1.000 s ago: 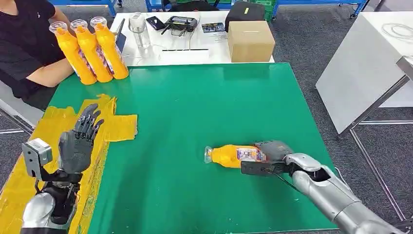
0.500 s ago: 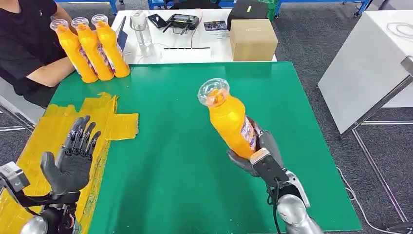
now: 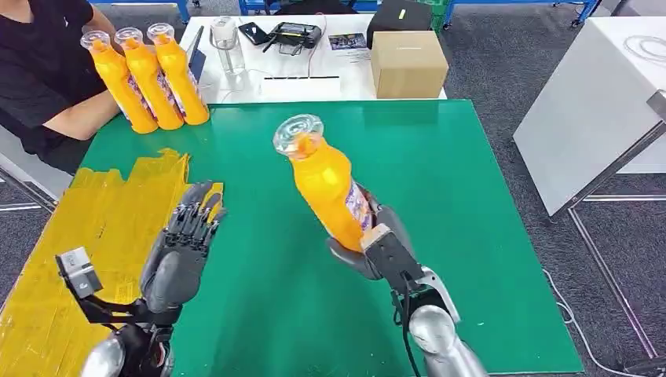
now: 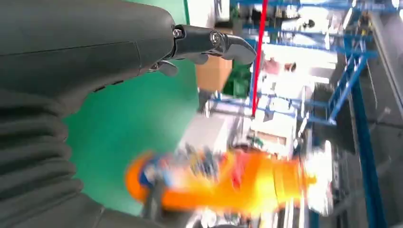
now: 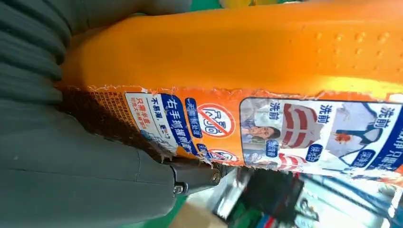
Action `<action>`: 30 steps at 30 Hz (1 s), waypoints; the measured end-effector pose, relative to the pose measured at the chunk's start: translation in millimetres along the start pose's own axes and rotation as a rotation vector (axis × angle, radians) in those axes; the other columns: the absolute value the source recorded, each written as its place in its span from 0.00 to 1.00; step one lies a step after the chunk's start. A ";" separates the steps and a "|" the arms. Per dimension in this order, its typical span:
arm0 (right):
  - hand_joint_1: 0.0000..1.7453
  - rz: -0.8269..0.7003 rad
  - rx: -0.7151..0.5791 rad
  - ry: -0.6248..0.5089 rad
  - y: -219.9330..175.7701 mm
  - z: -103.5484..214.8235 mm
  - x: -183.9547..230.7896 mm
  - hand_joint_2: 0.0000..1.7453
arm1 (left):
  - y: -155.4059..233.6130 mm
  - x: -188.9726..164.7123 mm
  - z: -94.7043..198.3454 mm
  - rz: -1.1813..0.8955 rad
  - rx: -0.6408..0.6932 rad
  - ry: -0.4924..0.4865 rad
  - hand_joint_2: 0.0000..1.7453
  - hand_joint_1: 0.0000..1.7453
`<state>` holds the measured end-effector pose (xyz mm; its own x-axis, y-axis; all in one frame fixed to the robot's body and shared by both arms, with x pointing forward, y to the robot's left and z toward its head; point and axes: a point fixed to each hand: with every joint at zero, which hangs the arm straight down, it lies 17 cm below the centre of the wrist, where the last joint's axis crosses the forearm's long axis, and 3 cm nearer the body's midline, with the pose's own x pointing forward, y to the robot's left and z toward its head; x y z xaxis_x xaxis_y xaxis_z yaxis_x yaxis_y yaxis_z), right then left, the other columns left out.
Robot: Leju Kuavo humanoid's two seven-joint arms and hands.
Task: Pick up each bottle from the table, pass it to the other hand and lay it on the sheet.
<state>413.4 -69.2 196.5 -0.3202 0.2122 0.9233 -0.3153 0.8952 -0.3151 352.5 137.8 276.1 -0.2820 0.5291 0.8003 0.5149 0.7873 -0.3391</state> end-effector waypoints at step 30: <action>1.00 0.216 0.190 0.002 98.8 -17.7 5.1 1.00 | -18.4 -4.5 -10.6 0.116 -0.030 0.003 1.00 0.00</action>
<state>396.4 27.3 174.0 -0.3964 0.3913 0.8305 -0.4015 0.7396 -0.5401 352.8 117.5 284.0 -0.2164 0.6150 0.7583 0.5680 0.7110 -0.4145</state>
